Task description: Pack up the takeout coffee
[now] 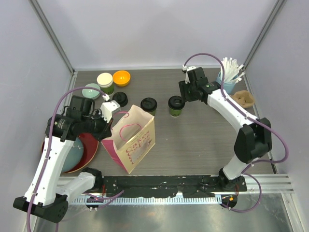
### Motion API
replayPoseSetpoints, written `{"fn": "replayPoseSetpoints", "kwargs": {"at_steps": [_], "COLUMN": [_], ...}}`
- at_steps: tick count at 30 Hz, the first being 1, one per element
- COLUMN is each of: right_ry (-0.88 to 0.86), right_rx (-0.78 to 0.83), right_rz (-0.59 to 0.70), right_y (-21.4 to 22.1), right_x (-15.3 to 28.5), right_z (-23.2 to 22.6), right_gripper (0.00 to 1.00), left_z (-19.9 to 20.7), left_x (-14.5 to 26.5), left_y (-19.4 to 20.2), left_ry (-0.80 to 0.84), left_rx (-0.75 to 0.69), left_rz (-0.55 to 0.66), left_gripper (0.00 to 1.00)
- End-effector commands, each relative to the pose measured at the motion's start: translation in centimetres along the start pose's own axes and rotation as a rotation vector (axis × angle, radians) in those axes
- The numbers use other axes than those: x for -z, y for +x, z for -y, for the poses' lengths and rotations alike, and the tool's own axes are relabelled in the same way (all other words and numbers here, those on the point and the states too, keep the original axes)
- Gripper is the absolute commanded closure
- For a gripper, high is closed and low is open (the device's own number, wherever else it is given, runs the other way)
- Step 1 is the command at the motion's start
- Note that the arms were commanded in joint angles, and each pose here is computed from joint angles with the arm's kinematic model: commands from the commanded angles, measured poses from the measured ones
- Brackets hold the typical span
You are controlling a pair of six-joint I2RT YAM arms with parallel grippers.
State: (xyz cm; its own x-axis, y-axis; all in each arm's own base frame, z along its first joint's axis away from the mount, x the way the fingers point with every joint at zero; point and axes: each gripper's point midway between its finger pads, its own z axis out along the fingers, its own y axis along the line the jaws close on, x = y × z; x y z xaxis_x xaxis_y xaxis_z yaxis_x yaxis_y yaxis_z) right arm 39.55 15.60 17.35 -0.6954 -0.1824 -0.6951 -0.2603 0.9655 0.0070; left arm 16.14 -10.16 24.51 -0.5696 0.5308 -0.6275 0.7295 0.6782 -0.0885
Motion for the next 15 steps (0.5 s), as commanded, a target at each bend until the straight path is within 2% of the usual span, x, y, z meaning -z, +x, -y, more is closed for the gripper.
{"fn": "replayPoseSetpoints", "kwargs": {"at_steps": [1,15], "right_ry": [-0.013,-0.031], "right_rx": [-0.049,-0.088], "right_rz": [0.042,-0.056], "right_y": [-3.0,-0.4], "right_x": [0.1,-2.6], "right_z": [-0.4,-1.4], "right_gripper": [0.47,0.53], "left_z": [-0.3,-0.1], "left_x": [0.3,0.2], "left_y": [-0.6,-0.6], "left_ry": [-0.022,-0.01], "left_rx": [-0.009,-0.013], "left_rz": [0.033,0.032], "left_gripper": [1.0,1.0]}}
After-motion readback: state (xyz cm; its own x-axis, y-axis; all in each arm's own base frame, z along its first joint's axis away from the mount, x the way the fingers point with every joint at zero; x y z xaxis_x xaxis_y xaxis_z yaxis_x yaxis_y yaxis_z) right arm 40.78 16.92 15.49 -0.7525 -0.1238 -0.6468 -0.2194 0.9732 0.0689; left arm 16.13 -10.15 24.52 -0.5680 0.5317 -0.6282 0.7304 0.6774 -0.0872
